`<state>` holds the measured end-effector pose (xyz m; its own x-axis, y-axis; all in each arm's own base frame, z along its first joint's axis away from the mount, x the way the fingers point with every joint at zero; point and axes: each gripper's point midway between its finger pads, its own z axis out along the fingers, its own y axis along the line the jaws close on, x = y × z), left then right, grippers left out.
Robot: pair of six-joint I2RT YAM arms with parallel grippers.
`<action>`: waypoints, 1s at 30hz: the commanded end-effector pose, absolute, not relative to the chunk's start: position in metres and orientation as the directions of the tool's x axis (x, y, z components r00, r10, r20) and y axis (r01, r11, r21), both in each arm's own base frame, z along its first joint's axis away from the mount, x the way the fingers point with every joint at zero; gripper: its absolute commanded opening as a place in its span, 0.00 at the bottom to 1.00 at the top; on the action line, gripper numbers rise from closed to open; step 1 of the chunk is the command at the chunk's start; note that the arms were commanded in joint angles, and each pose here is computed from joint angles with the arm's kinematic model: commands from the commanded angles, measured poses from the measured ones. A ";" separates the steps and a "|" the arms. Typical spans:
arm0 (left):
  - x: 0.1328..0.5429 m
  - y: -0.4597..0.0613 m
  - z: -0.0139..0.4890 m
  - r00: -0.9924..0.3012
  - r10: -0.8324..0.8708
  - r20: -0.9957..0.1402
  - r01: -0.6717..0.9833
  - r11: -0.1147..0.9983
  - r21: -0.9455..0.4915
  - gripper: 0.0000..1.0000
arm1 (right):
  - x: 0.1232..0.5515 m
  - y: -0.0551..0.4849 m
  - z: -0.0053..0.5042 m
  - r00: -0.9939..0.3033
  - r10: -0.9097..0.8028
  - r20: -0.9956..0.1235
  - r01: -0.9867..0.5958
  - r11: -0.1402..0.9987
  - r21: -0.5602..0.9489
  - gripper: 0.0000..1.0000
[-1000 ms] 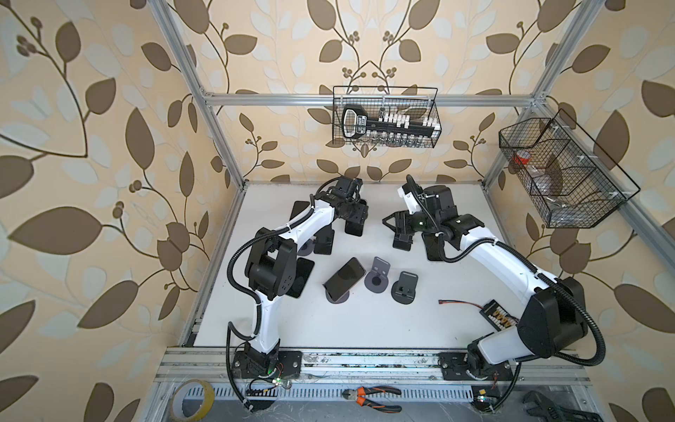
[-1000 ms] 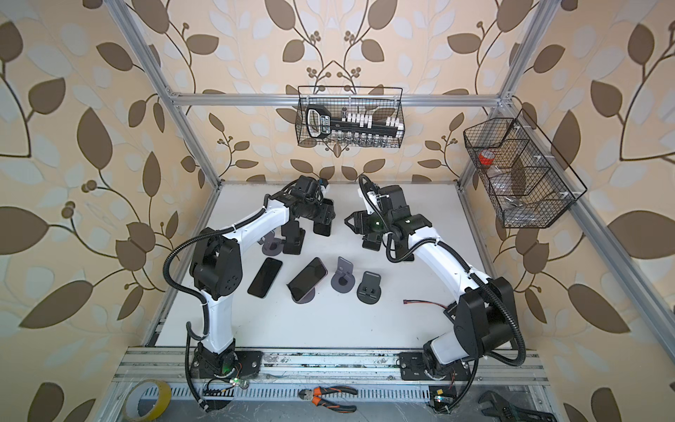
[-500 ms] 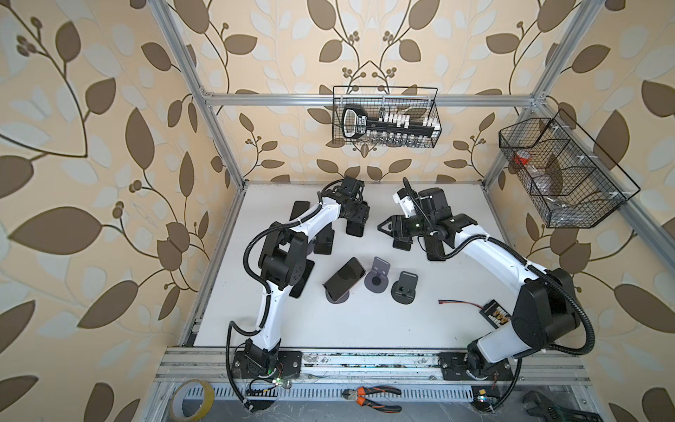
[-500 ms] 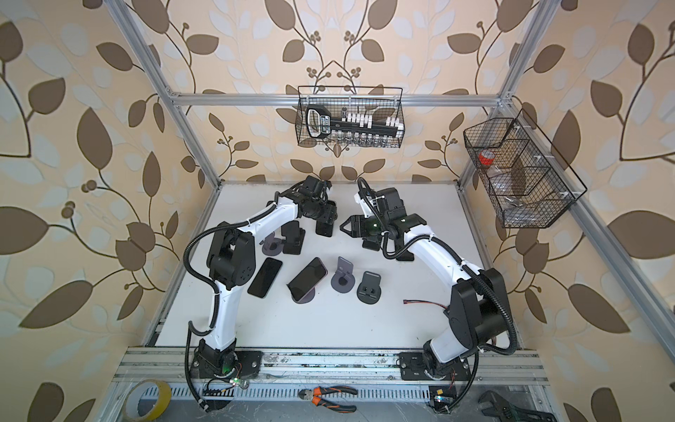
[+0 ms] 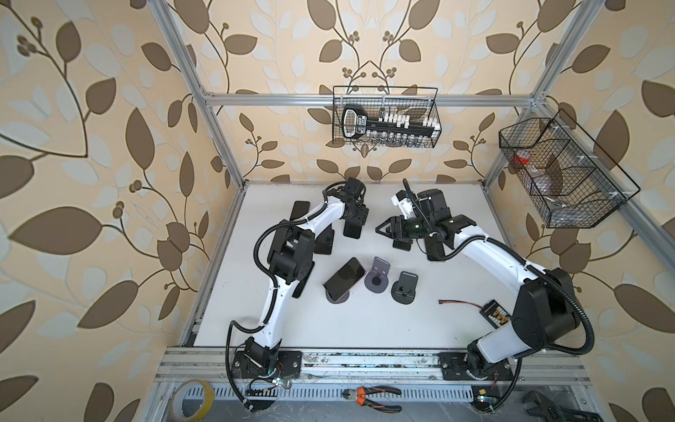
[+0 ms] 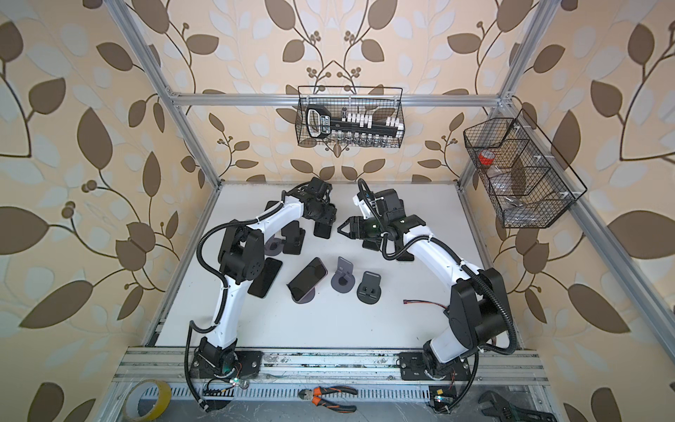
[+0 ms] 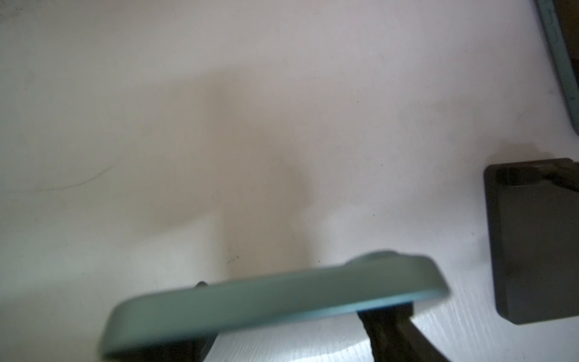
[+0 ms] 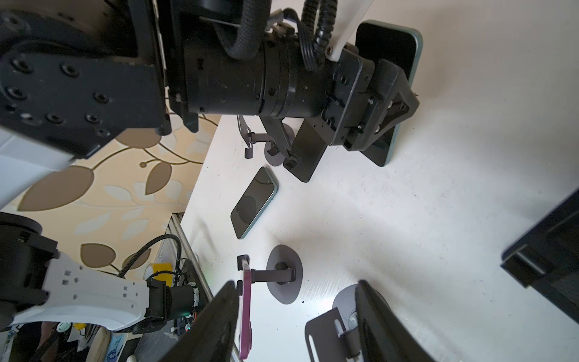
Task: Remove the phone from the phone stand
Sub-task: Place the phone at the top-center of the table.
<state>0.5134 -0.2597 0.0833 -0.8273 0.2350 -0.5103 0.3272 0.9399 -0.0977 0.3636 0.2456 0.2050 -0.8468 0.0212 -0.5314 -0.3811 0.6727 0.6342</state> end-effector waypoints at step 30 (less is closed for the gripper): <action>0.535 -0.237 0.088 -0.823 0.214 -0.526 0.277 0.960 -0.044 0.60 | 0.333 0.251 0.202 -0.850 0.000 -0.526 -0.374 0.703 0.605 0.61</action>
<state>0.5260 -0.2436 0.0816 -0.8273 0.2235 -0.5154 0.2908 0.9553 -0.0525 0.3389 0.2541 0.2057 -0.8470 0.0010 -0.5316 -0.3834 0.6916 0.6121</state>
